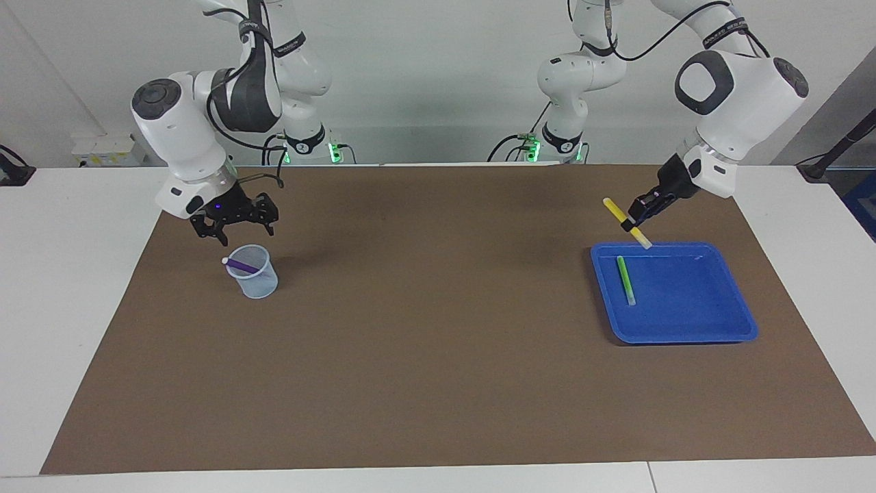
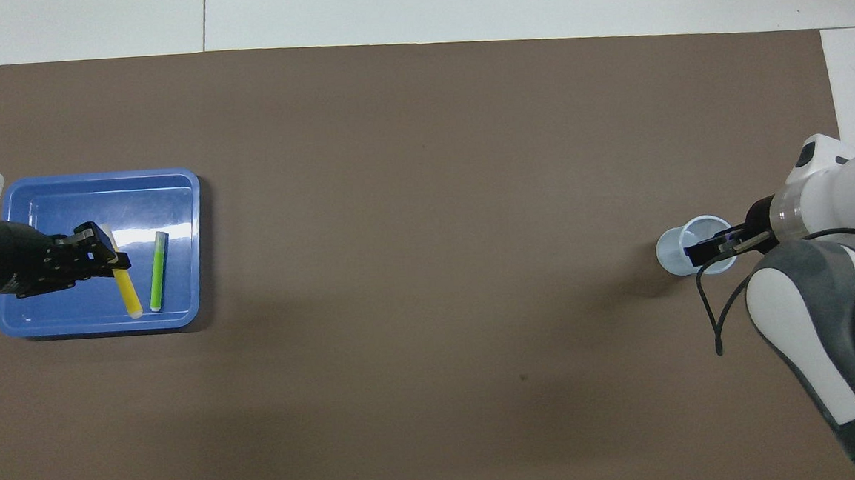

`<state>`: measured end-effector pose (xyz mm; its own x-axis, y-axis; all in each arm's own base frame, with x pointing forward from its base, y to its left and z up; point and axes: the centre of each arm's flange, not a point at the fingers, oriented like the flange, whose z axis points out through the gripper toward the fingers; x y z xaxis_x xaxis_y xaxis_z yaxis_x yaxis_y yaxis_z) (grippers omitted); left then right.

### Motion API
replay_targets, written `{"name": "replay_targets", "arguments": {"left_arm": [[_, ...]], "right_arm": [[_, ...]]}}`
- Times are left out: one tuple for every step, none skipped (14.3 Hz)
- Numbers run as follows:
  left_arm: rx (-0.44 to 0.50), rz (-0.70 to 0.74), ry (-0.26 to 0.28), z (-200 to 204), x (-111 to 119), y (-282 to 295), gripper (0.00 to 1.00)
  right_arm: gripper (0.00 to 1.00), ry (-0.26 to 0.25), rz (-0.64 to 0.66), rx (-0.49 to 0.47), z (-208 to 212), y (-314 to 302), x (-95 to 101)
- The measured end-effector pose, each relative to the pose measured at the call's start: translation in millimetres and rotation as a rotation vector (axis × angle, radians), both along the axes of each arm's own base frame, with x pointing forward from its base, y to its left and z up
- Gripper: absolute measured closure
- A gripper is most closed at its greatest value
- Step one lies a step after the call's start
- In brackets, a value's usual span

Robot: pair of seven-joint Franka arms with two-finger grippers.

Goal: Right arm passes pens to left for tray arrangement
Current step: 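Lower the yellow pen into the tray beside the green pen, open the left gripper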

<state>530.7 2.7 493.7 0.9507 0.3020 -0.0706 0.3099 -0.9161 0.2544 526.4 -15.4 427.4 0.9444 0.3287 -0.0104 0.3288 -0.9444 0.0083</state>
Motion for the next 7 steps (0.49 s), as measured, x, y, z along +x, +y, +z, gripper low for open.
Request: {"name": "replay_targets", "arguments": {"left_arm": [[0.037,-0.054,0.001,-6.7,-0.3,9.7,0.82],[0.067,-0.099,0.006,-13.9,0.1,19.9,0.82],[0.090,-0.137,0.012,-21.4,1.3,30.6,0.82],[0.108,-0.169,0.019,-29.0,2.8,40.8,0.82],[0.124,-0.194,0.021,-36.7,5.1,48.6,0.82],[0.141,-0.211,0.019,-45.0,9.0,54.0,0.82],[0.155,-0.225,0.016,-53.3,13.2,56.6,0.82]], "right_arm": [[0.00,-0.002,0.042,-0.009,-9.2,-4.1,1.2],[0.00,-0.004,0.065,-0.015,-15.8,-9.4,3.0],[0.00,-0.006,0.083,-0.015,-21.3,-15.6,4.6],[0.00,-0.007,0.100,-0.012,-26.6,-22.9,5.7],[0.00,-0.010,0.112,-0.010,-31.5,-32.0,6.2],[0.00,-0.008,0.116,-0.007,-36.5,-41.0,5.9],[0.00,-0.002,0.115,-0.004,-40.8,-47.2,5.4]]}}
